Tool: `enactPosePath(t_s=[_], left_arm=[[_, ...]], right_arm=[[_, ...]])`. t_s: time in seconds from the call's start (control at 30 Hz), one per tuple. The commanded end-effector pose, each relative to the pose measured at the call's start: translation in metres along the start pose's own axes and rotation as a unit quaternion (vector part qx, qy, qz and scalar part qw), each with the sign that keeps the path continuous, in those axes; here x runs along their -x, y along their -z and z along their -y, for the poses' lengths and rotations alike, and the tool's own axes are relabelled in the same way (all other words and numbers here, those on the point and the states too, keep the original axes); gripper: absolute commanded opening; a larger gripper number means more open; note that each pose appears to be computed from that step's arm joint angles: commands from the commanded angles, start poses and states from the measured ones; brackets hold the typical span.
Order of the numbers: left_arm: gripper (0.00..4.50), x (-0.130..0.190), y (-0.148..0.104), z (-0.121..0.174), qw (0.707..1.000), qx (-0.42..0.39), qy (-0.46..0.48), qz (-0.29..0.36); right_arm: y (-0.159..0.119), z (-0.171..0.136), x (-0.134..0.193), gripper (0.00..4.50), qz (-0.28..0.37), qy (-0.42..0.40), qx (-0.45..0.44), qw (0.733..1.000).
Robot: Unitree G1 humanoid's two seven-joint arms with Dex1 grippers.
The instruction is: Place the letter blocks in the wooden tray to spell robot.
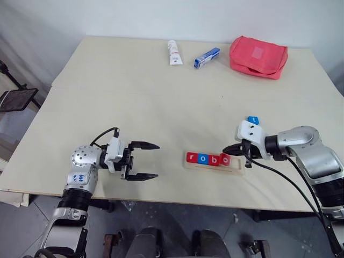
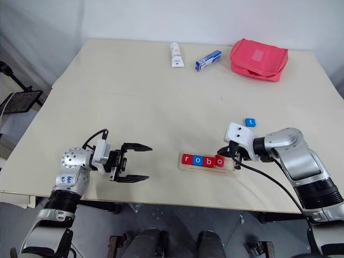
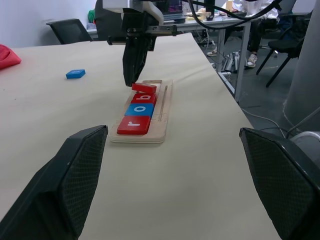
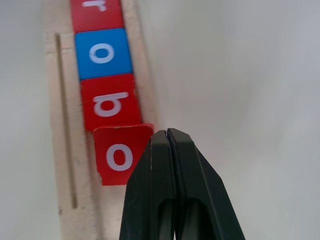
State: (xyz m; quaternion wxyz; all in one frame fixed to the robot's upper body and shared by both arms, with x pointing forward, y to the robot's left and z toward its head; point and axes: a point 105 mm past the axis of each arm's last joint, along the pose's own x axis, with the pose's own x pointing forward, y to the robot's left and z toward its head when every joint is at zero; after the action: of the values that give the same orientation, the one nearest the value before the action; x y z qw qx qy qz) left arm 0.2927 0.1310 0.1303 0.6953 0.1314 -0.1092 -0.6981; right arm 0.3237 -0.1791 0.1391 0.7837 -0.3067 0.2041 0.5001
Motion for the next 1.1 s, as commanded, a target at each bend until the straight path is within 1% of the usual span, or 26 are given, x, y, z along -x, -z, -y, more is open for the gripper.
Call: enactPosePath(t_s=[0.03,0.23,0.43,0.6,0.67,0.73,0.83,0.93,0.97,1.03,1.1], left_arm=[[4.5,0.0,-0.004,0.0,1.0,-0.016,0.0,0.002],[4.5,-0.002,-0.004,-0.001,1.0,-0.016,0.001,0.004],[4.5,-0.003,-0.003,-0.001,1.0,-0.017,0.001,0.005],[4.5,-0.005,-0.002,0.0,1.0,-0.017,0.001,0.007],[4.5,-0.005,-0.002,0.001,1.0,-0.017,0.0,0.007],[4.5,-0.006,-0.001,0.002,1.0,-0.018,-0.005,0.009],[4.5,-0.007,-0.001,0.002,1.0,-0.018,-0.012,0.013],[4.5,-0.007,0.0,0.002,1.0,-0.016,-0.017,0.015],[4.5,-0.008,0.0,0.003,1.0,-0.016,-0.019,0.015],[4.5,-0.008,0.0,0.002,1.0,-0.016,-0.021,0.016],[4.5,-0.009,0.0,0.001,0.999,-0.016,-0.023,0.017]], right_arm=[[-0.007,-0.004,0.001,0.03,0.008,-0.003,0.015,1.0],[-0.009,-0.004,0.004,0.03,0.008,0.004,0.017,1.0],[-0.016,-0.006,0.021,0.03,0.025,0.009,0.015,1.0],[0.001,-0.01,0.036,0.03,0.002,0.019,0.002,1.0],[0.004,-0.005,0.042,0.03,0.005,0.043,-0.007,0.999],[0.006,0.004,0.055,0.03,0.027,0.091,-0.027,0.995],[0.011,0.014,0.073,0.03,0.056,0.153,-0.045,0.986],[0.019,0.019,0.089,0.03,0.096,0.203,-0.098,0.969],[0.022,0.021,0.093,0.38,0.106,0.219,-0.121,0.962],[0.026,0.023,0.098,0.91,0.123,0.243,-0.137,0.952],[0.032,0.025,0.102,1.61,0.128,0.263,-0.149,0.945]])
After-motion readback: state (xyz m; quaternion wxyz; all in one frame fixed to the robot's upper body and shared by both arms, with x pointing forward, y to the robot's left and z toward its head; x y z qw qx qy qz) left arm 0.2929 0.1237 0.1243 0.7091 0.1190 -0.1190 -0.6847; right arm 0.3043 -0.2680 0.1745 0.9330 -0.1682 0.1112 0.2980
